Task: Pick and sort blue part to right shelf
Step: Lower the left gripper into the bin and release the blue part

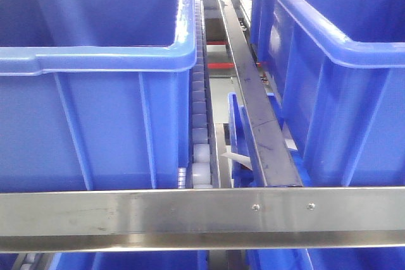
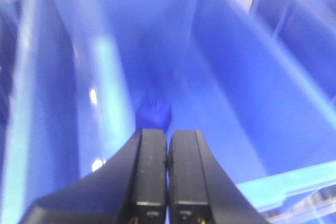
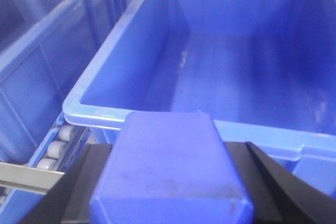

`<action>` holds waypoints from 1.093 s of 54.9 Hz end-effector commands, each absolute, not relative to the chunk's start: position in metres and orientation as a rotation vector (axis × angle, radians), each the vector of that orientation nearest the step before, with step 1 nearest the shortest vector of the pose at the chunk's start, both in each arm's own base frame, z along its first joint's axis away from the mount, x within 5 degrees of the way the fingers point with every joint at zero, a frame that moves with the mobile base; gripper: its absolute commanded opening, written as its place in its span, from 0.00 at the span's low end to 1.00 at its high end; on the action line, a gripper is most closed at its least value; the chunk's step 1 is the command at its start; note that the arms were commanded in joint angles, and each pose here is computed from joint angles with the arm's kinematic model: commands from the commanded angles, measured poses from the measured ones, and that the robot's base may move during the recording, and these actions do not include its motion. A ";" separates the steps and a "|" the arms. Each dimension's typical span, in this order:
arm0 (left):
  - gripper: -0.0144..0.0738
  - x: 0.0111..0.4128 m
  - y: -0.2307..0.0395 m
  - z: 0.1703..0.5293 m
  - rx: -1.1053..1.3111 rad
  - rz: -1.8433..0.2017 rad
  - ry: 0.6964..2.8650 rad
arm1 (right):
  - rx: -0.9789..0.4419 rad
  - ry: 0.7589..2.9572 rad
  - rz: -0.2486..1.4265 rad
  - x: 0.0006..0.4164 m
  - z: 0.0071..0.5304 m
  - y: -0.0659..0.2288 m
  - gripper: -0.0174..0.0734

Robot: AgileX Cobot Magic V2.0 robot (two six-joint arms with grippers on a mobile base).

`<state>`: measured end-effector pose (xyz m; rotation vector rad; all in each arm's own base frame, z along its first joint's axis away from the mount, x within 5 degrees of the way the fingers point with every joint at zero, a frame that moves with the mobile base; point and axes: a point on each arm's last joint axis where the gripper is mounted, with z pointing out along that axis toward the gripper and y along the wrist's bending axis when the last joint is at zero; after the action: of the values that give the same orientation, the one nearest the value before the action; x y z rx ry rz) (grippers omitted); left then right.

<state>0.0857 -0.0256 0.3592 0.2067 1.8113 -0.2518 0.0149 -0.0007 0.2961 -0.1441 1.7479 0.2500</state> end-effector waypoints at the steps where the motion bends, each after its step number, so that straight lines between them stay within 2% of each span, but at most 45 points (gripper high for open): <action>1: 0.30 0.071 -0.021 0.374 0.188 -0.235 1.644 | -0.126 1.683 0.269 0.025 0.324 0.003 0.52; 17: 0.31 0.039 -0.012 0.367 0.191 -0.176 1.548 | -0.142 1.863 0.238 0.097 0.392 0.025 0.52; 32: 0.31 0.036 -0.006 0.358 0.104 -0.117 1.608 | -0.149 2.145 0.148 0.191 0.413 0.050 0.52; 45: 0.31 0.036 -0.006 0.357 0.103 -0.115 1.622 | -0.035 2.296 -0.004 0.261 0.404 0.025 0.52; 53: 0.31 0.036 -0.006 0.357 0.103 -0.115 1.622 | -0.085 2.361 -0.101 0.298 0.386 0.005 0.52; 60: 0.31 0.036 -0.006 0.357 0.103 -0.115 1.622 | -0.193 2.434 -0.145 0.329 0.360 0.004 0.52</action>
<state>0.0355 -0.0062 0.3429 0.1204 1.7106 -0.1076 0.3142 0.0061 0.3514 -0.1137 2.5162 -0.1065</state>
